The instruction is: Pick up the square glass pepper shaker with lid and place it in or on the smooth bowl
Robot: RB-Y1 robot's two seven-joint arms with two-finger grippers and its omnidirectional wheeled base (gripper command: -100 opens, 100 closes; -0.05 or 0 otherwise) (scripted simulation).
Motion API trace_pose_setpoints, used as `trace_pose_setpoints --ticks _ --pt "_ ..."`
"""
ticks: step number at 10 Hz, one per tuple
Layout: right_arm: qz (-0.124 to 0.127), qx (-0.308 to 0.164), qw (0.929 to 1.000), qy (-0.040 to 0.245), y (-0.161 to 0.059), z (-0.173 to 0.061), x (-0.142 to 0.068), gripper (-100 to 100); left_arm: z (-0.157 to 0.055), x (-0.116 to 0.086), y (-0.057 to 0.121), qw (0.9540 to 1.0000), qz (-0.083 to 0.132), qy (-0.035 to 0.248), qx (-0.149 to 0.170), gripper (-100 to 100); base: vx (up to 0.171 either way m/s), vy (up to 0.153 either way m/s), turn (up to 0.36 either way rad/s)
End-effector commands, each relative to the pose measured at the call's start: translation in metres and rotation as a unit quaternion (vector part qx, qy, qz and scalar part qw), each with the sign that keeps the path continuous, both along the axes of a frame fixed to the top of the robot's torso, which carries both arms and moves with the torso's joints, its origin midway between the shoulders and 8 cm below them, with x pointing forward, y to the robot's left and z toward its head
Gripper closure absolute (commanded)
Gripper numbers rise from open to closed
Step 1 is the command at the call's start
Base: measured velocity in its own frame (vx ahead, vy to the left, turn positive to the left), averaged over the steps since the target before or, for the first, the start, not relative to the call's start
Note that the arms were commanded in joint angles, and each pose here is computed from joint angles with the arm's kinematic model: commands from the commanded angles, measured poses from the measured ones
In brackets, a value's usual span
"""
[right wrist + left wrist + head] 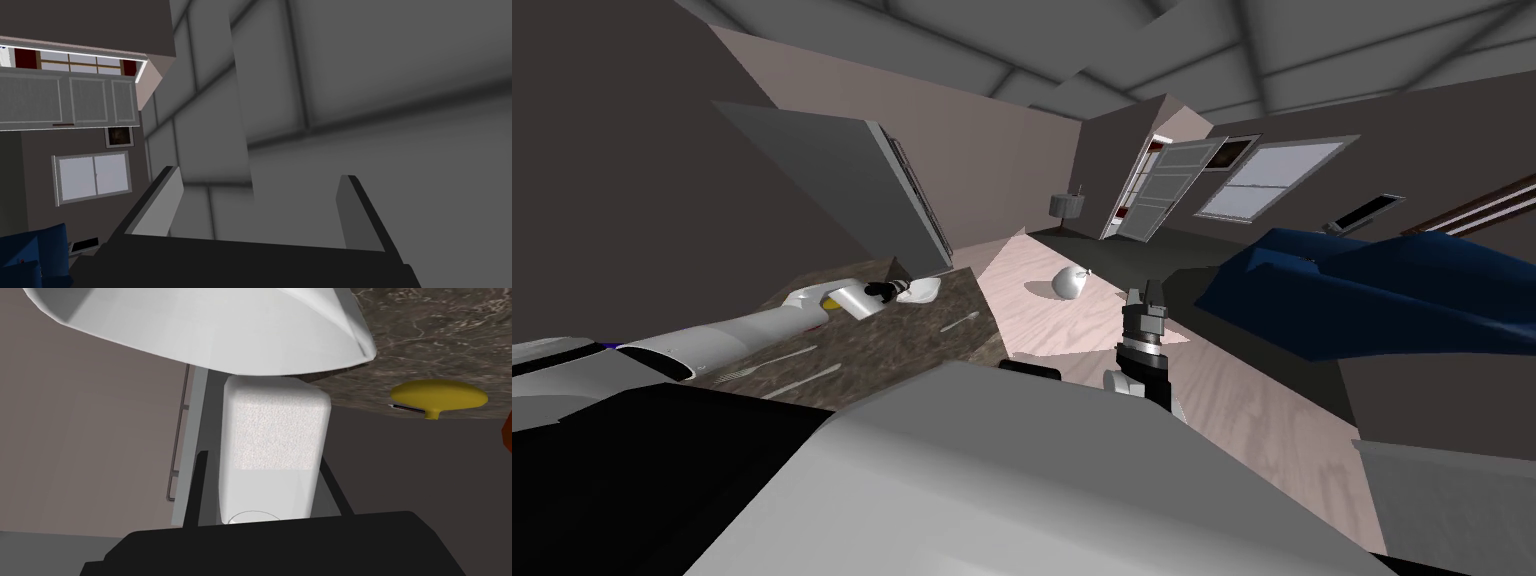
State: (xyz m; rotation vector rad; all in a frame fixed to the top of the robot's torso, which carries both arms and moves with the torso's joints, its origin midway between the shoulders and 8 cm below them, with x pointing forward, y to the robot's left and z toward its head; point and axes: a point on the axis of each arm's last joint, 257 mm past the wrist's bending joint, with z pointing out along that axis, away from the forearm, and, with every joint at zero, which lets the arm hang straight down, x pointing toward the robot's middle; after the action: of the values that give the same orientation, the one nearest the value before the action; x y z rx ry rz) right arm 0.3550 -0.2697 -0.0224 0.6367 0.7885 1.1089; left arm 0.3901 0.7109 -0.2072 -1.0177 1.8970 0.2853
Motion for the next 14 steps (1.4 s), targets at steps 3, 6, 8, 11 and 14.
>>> trace_pose_setpoints --ticks 3,6,8,11,14 --pt "0.000 0.000 1.0000 0.000 0.000 0.000 0.000 0 0.020 -0.010 0.020 0.9994 0.033 0.004 0.001 100 0.023 -0.004 -0.120" --pt "0.000 0.000 1.0000 0.000 0.000 0.000 0.000 0 0.032 -0.016 0.031 0.9986 0.053 0.006 0.002 100 0.001 0.001 -0.066" --pt "0.000 0.000 1.0000 0.000 0.000 0.000 0.000 0 0.030 -0.015 0.027 0.9988 0.048 0.005 0.002 -100 -0.002 0.002 -0.007" --pt "0.000 0.000 1.0000 0.000 0.000 0.000 0.000 0 0.030 -0.015 0.027 0.9988 0.048 0.005 0.002 -100 0.000 0.000 0.000" --pt "0.000 0.000 1.0000 0.000 0.000 0.000 0.000 0 0.031 -0.017 0.029 0.9994 0.030 0.017 0.004 -100 0.018 -0.020 0.061"
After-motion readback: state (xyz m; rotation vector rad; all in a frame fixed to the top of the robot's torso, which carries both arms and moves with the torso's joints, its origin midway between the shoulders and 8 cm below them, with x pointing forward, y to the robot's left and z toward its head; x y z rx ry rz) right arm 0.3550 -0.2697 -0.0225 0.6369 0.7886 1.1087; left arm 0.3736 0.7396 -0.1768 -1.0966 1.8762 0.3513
